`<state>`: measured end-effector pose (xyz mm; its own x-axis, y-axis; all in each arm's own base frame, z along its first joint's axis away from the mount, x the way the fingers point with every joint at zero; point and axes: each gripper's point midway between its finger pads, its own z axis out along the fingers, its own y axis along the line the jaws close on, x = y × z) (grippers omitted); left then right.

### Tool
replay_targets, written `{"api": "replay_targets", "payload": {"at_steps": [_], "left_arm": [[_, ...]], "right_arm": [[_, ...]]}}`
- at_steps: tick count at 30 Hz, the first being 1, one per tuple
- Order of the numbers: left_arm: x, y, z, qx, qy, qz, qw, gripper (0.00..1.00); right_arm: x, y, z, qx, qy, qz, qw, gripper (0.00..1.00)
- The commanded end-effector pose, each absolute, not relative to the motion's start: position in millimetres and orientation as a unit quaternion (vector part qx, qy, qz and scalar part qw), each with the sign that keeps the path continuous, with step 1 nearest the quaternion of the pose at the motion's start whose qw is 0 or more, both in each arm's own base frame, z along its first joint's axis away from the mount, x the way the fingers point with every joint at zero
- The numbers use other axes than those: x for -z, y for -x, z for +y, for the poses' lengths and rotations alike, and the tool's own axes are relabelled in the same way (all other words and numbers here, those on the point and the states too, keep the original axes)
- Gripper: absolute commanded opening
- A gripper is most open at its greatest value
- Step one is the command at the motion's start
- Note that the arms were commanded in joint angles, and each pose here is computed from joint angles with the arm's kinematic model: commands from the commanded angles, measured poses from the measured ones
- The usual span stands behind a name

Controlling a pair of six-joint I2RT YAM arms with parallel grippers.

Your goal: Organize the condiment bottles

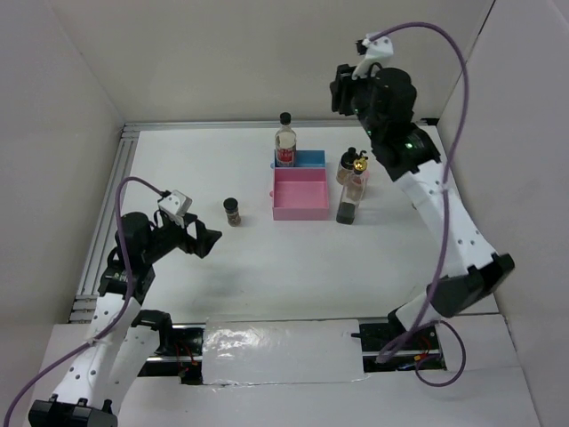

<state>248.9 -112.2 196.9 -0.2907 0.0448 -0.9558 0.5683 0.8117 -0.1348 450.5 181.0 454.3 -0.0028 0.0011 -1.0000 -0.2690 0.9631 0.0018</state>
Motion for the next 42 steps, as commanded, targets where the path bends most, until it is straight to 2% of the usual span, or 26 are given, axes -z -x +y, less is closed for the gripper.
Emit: {"api": "replay_targets", "payload": {"at_steps": [1, 2, 3, 4, 8, 17, 18, 22, 26, 38, 42], "left_arm": [[-217.0, -247.3, -112.9, 0.23, -0.214, 0.748, 0.585, 0.99], [-216.3, -246.9, -112.9, 0.23, -0.214, 0.748, 0.585, 0.99], [-217.1, -246.7, -112.8, 0.229, -0.215, 0.747, 0.586, 0.99], [-216.2, -245.7, -113.0, 0.231, -0.214, 0.748, 0.585, 0.99], [-218.3, -242.4, -114.0, 0.235, -0.214, 0.749, 0.581, 0.99], [-202.3, -237.3, -98.8, 0.201, -0.185, 0.781, 0.561, 0.99], [-205.8, -235.6, -97.1, 0.195, -0.188, 0.775, 0.572, 0.99], [-210.4, -232.1, -97.4, 0.193, -0.195, 0.767, 0.58, 0.99], [-213.0, -231.1, -95.4, 0.187, -0.194, 0.766, 0.583, 0.99], [-215.6, -229.3, -93.7, 0.182, -0.191, 0.765, 0.588, 0.99], [-214.0, -230.9, -91.7, 0.178, -0.187, 0.767, 0.587, 0.99]], "right_arm": [[-466.2, -402.0, 141.5, -0.076, 0.066, 0.723, 0.683, 0.47], [-469.8, -389.3, 133.3, -0.081, 0.049, 0.724, 0.684, 0.54], [-467.2, -383.5, 130.2, -0.08, 0.046, 0.728, 0.679, 0.68], [-453.4, -378.7, 126.7, -0.075, 0.043, 0.742, 0.665, 0.99], [-438.7, -349.8, 109.6, -0.078, 0.005, 0.756, 0.65, 1.0], [-377.4, -302.6, 112.8, -0.123, 0.032, 0.787, 0.603, 1.0], [-366.1, -297.3, 113.3, -0.128, 0.037, 0.789, 0.6, 0.96], [-348.5, -298.1, 112.5, -0.125, 0.03, 0.795, 0.593, 0.92], [-323.3, -307.3, 115.3, -0.122, 0.018, 0.802, 0.584, 0.83], [-299.4, -339.1, 112.5, -0.094, -0.035, 0.781, 0.616, 0.79], [-296.6, -349.9, 115.6, -0.092, -0.042, 0.775, 0.623, 0.71]]}}
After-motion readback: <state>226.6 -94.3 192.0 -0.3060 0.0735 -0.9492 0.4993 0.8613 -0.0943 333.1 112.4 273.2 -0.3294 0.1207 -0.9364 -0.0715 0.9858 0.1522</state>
